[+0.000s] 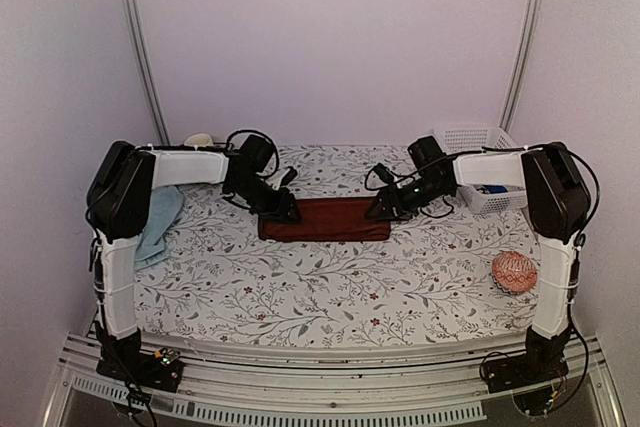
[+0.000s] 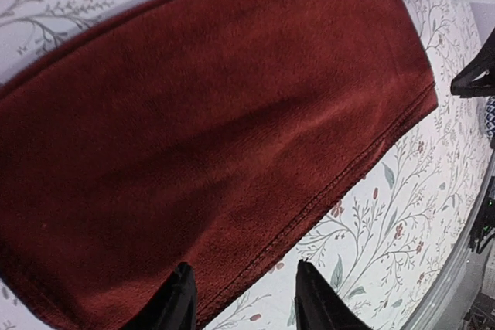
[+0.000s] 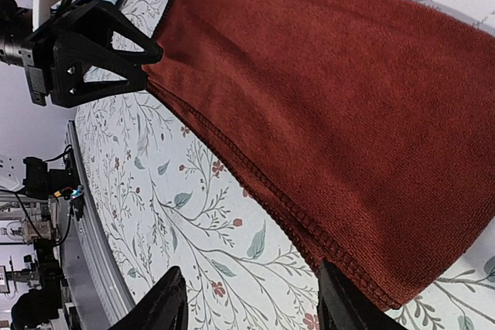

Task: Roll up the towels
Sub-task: Smooth out the towel at the center of the board.

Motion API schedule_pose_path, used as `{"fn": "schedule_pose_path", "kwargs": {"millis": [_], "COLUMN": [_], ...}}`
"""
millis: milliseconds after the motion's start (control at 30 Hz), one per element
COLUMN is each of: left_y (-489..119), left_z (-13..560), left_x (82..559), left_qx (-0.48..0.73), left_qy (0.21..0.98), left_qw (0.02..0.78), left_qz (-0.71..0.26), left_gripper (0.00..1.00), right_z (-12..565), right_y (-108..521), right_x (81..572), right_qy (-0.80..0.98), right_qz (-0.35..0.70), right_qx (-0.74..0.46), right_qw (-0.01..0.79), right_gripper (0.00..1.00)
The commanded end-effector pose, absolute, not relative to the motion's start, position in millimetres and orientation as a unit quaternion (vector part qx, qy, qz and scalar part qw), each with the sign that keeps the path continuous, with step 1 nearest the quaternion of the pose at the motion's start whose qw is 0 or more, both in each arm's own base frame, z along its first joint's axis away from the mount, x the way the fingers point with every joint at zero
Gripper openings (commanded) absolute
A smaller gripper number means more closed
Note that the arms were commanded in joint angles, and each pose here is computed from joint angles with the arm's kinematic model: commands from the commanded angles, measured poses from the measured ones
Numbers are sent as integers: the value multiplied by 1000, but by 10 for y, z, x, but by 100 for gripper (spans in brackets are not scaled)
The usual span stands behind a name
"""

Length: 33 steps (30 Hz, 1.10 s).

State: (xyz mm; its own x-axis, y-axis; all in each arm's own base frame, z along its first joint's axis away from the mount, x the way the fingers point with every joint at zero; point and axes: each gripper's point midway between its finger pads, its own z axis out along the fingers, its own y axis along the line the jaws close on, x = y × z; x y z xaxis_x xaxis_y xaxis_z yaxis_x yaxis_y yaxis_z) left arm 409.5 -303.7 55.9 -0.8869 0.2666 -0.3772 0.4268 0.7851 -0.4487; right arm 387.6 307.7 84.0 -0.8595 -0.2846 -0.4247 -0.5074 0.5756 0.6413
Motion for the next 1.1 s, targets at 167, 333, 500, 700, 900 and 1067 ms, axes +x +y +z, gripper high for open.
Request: {"fn": "schedule_pose_path", "kwargs": {"millis": [167,333,500,700,900,1067], "left_y": [-2948,-2805,-2711,-2661,-2615,-2612], "left_z": [203,-48,-134,-75,-17,124], "left_x": [3919,3824,3795,3835,3880,3948], "left_qx": [185,181,179,182,180,180], "left_qy": [944,956,961,960,961,958], "left_qw": [114,89,84,91,92,107], "left_qz": [-248,-214,-196,-190,-187,-194], "left_gripper": [36,31,30,35,39,43], "right_z": [357,208,115,183,412,984], "right_y": [2966,2834,2742,2712,2783,2988], "right_x": [3748,3652,3587,3594,3662,3780], "right_qy": [902,918,928,928,918,884], "right_qz": [372,340,318,308,323,377], "right_qx": [-202,-192,-189,-199,-216,-248], "right_qw": [86,65,52,61,76,125], "right_gripper": [58,58,58,58,56,55]}}
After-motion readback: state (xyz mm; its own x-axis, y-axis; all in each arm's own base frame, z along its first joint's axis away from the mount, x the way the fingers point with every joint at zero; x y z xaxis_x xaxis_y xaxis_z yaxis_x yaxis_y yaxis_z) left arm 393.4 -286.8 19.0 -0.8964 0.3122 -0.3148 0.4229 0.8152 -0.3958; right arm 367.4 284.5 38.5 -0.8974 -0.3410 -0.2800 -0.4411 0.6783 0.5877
